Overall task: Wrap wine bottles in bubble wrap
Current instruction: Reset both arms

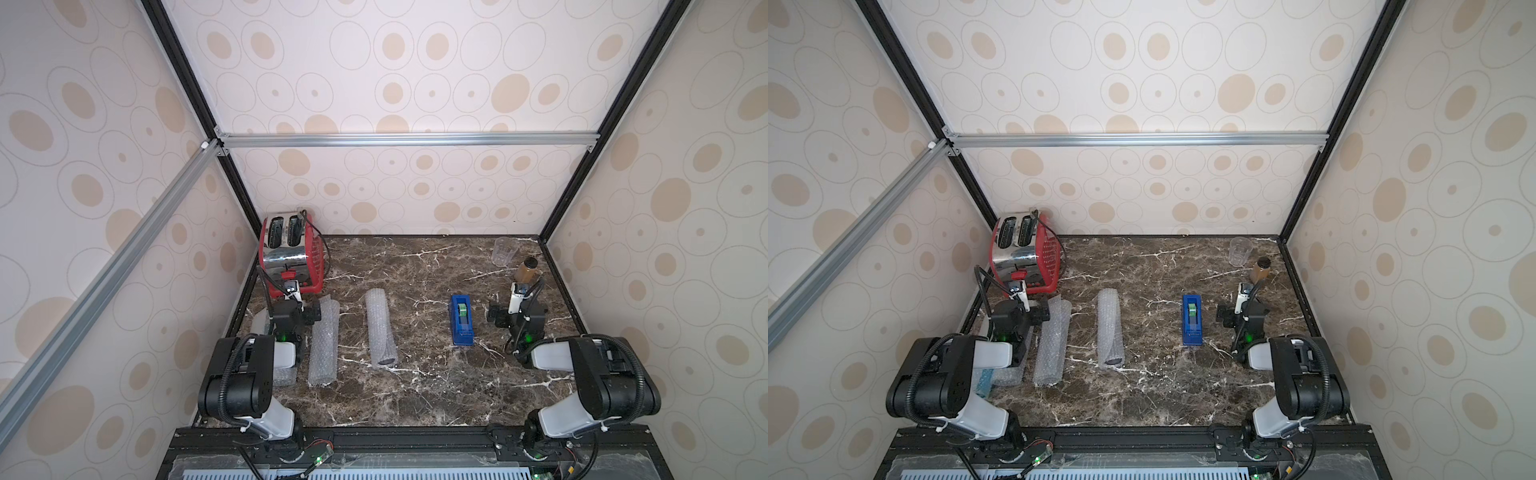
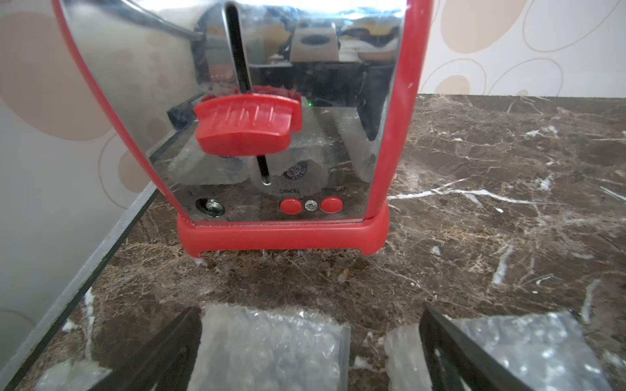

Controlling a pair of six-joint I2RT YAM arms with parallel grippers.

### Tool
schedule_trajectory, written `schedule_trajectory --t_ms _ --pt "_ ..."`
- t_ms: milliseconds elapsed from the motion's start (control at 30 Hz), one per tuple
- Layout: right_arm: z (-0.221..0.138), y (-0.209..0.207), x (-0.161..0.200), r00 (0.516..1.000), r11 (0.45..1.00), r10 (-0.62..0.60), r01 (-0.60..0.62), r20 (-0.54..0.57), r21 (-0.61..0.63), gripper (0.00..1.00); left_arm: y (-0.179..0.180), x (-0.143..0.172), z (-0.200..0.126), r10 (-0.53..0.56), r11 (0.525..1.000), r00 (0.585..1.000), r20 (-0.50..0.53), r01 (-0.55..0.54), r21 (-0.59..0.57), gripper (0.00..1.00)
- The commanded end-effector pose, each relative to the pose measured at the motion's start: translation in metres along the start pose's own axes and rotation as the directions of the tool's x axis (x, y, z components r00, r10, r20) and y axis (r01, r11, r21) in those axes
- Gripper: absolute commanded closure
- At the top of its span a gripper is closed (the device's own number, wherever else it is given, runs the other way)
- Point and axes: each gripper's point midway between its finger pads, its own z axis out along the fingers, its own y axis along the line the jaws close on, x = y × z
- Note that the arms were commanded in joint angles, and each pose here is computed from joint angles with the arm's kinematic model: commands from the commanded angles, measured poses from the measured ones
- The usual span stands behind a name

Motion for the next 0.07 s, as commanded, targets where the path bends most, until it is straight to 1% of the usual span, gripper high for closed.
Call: schedule_trajectory --t_ms 0,33 --pt "-0.0236 -0.0043 -0.0205 0.989 1.0 0.005 -0.008 0.146 0.018 0.01 0.0013 -0.0133 0.0011 0.017 1.0 0.999 0.029 -0.016 -0.015 0.01" --pt "-0.0296 -0.0039 -0.0205 0.988 1.0 0.003 -0.005 0.153 0.013 0.01 0.0017 -0.0134 0.0015 0.016 1.0 0.999 0.029 -0.016 -0.016 0.01"
